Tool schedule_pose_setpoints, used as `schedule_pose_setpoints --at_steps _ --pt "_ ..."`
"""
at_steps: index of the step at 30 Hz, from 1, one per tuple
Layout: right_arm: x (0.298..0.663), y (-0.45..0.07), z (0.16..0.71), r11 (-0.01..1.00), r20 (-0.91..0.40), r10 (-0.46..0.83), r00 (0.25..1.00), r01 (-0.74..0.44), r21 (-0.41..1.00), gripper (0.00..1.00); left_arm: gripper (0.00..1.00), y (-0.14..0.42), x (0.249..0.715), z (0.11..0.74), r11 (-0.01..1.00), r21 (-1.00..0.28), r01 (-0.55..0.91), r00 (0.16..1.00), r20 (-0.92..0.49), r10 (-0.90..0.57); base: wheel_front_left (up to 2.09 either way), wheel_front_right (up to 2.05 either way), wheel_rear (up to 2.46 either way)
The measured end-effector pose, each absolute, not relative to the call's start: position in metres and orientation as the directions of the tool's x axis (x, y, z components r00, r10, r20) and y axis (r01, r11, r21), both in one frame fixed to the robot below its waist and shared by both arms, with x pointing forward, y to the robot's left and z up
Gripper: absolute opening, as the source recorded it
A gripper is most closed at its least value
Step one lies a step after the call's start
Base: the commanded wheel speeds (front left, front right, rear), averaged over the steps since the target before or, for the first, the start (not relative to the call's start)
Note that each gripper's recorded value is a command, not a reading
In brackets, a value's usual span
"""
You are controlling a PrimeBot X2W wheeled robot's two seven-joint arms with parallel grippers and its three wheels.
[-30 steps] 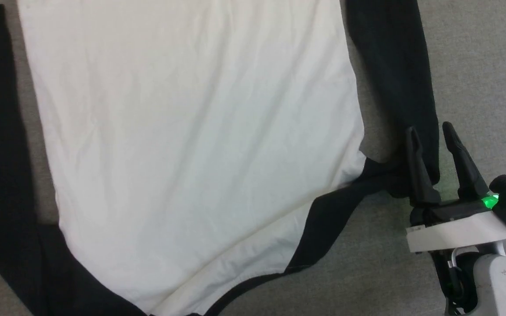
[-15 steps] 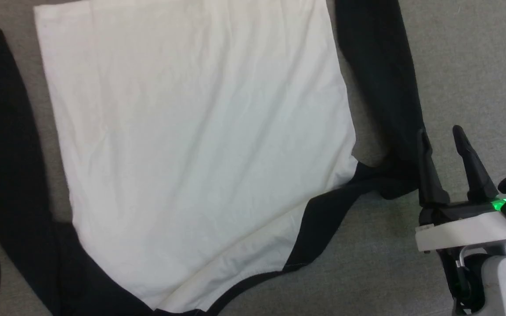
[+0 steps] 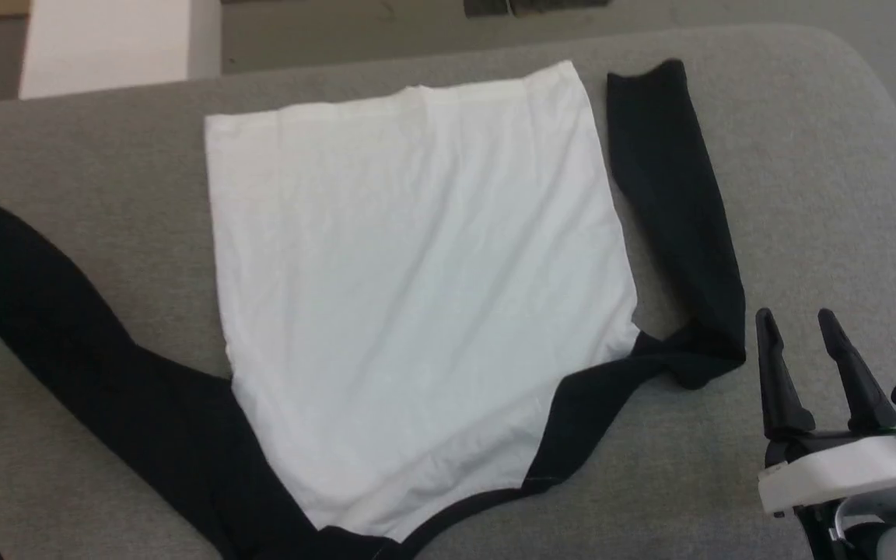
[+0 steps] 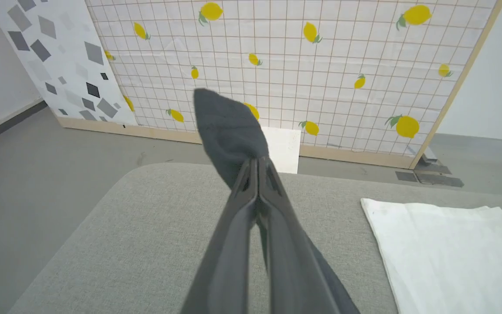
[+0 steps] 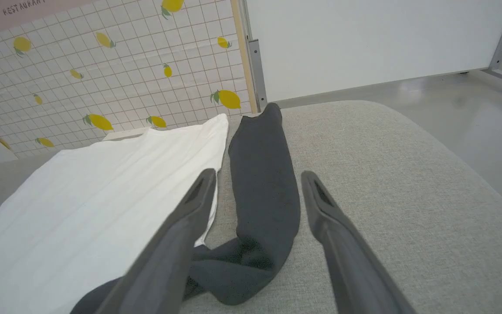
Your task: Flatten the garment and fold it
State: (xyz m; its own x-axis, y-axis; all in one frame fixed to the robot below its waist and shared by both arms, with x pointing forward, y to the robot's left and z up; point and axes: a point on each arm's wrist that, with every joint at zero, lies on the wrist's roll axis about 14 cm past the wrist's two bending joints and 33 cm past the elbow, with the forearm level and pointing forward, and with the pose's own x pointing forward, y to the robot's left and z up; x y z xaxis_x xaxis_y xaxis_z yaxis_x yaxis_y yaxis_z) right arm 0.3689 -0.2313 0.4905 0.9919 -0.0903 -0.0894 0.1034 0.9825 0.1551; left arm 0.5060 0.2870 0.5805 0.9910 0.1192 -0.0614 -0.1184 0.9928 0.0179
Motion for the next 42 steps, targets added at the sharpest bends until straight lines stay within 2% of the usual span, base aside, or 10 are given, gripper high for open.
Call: schedule_pose_setpoints --at_steps 5,11,19,23,27,35,36,37,40,42 --pt "0.365 -0.221 0.505 0.984 -0.054 -0.058 0.997 0.066 0.165 1.00 0.00 0.270 0.469 0.619 0.999 0.013 -0.047 0.999 0.015 0.047 0.00 0.00 0.00" --pt "0.367 -0.206 0.522 0.985 -0.010 -0.008 1.000 0.010 0.173 1.00 0.00 0.194 0.434 0.653 0.978 -0.038 0.204 0.974 0.107 -0.199 0.00 0.00 0.00" --pt "0.363 -0.206 0.533 0.985 0.020 -0.006 1.000 0.002 0.173 1.00 0.00 0.052 0.396 0.653 0.796 -0.095 0.597 0.801 0.120 -0.586 0.00 0.00 0.00" --pt "0.358 -0.215 0.531 0.984 0.012 -0.036 0.999 0.033 0.174 1.00 0.00 -0.009 0.381 0.630 0.677 -0.173 0.715 0.695 0.069 -0.716 0.00 0.00 0.00" --pt "0.354 -0.225 0.525 0.981 -0.007 -0.068 0.998 0.068 0.180 1.00 0.00 -0.051 0.373 0.593 0.594 -0.272 0.757 0.614 -0.013 -0.789 0.00 0.00 0.00" --pt "0.350 -0.238 0.507 0.975 -0.057 -0.117 0.992 0.125 0.183 1.00 0.00 -0.087 0.365 0.483 0.573 -0.363 0.735 0.493 -0.293 -0.819 0.00 0.00 0.00" --pt "0.349 -0.239 0.504 0.974 -0.064 -0.120 0.991 0.130 0.183 1.00 0.34 -0.088 0.363 0.474 0.574 -0.374 0.728 0.481 -0.318 -0.817 0.00 0.00 0.00" --pt "0.349 -0.240 0.503 0.974 -0.070 -0.122 0.990 0.133 0.183 1.00 1.00 -0.089 0.360 0.467 0.572 -0.378 0.728 0.468 -0.336 -0.817 0.00 0.00 0.00" --pt "0.349 -0.239 0.497 0.974 -0.087 -0.121 0.989 0.135 0.184 1.00 1.00 -0.090 0.356 0.455 0.572 -0.380 0.727 0.450 -0.365 -0.815 0.00 0.00 0.00" --pt "0.352 -0.238 0.496 0.974 -0.090 -0.115 0.989 0.130 0.185 1.00 1.00 -0.085 0.362 0.456 0.591 -0.373 0.715 0.485 -0.343 -0.804 0.00 0.00 0.00"
